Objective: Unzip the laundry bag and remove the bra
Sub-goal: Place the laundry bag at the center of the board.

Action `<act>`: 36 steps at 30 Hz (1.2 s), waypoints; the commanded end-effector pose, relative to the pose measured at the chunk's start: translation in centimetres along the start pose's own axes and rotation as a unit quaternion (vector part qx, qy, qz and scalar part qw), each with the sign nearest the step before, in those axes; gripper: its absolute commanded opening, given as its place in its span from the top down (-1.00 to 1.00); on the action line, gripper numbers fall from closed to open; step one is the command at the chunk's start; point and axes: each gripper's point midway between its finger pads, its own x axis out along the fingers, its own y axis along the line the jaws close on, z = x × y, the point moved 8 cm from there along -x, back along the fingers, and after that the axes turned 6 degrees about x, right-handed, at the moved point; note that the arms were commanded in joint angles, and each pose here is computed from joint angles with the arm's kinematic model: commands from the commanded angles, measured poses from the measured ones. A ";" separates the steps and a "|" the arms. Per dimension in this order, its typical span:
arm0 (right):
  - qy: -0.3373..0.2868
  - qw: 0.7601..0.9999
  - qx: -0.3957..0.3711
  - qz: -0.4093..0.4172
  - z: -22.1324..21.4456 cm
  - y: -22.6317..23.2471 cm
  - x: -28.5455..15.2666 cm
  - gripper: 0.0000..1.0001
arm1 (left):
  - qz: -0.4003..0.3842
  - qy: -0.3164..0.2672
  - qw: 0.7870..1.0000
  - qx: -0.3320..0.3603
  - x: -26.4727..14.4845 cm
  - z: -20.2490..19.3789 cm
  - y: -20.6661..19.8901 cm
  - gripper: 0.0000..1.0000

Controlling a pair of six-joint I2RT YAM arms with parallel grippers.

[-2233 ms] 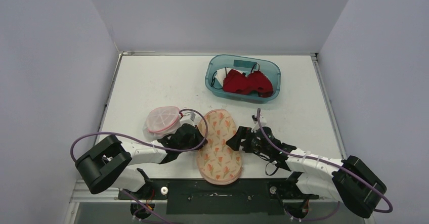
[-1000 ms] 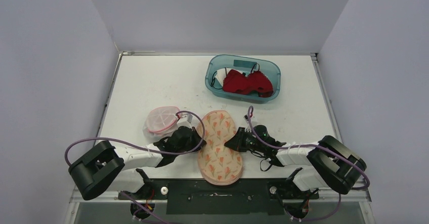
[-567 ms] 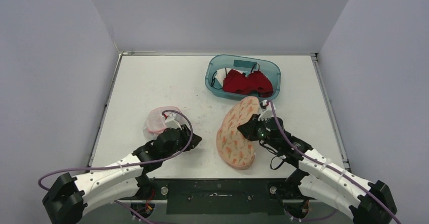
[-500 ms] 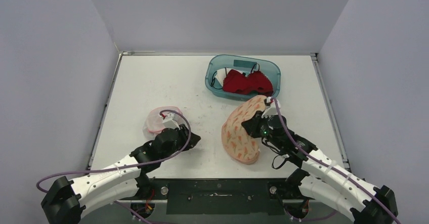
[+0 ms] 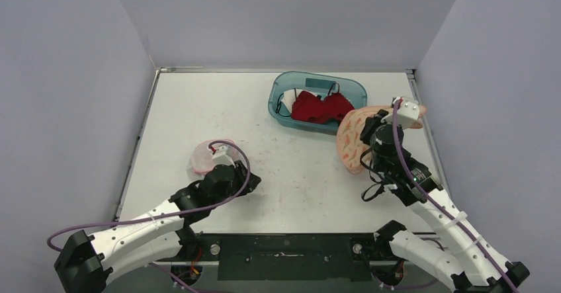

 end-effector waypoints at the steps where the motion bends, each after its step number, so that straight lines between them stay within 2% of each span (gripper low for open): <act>1: -0.118 0.988 0.020 -0.094 5.6 -1.1 2.6 0.90 | -0.035 -0.013 0.999 -0.009 -0.3 1.6 -2.5 0.43; 6: -0.185 0.968 0.074 -0.153 9.2 -4.2 7.3 0.90 | -0.047 -0.013 0.999 -0.014 0.1 1.5 -2.8 0.42; 10: -0.225 0.954 0.142 -0.137 10.7 -6.2 11.2 0.90 | -0.056 -0.002 0.998 -0.015 0.5 1.2 -3.2 0.42; 16: -0.227 0.952 0.126 -0.159 12.9 -7.7 16.5 0.90 | -0.066 -0.005 0.997 -0.027 0.9 0.7 -3.2 0.42; 20: -0.163 0.960 0.146 -0.175 9.6 -10.9 19.6 0.90 | -0.066 -0.003 0.997 -0.033 1.4 0.1 -2.7 0.42; 26: -0.068 0.955 0.184 -0.223 -0.4 -16.5 20.5 0.89 | -0.067 0.021 0.997 -0.032 2.6 -1.1 -2.7 0.41; 33: -0.028 0.949 0.202 -0.240 -4.1 -18.0 20.1 0.88 | -0.070 0.036 0.996 -0.037 3.6 -2.0 -2.8 0.41; 36: -0.016 0.946 0.211 -0.244 -5.4 -18.3 19.8 0.57 | -0.075 0.041 0.996 -0.036 3.9 -2.2 -3.1 0.41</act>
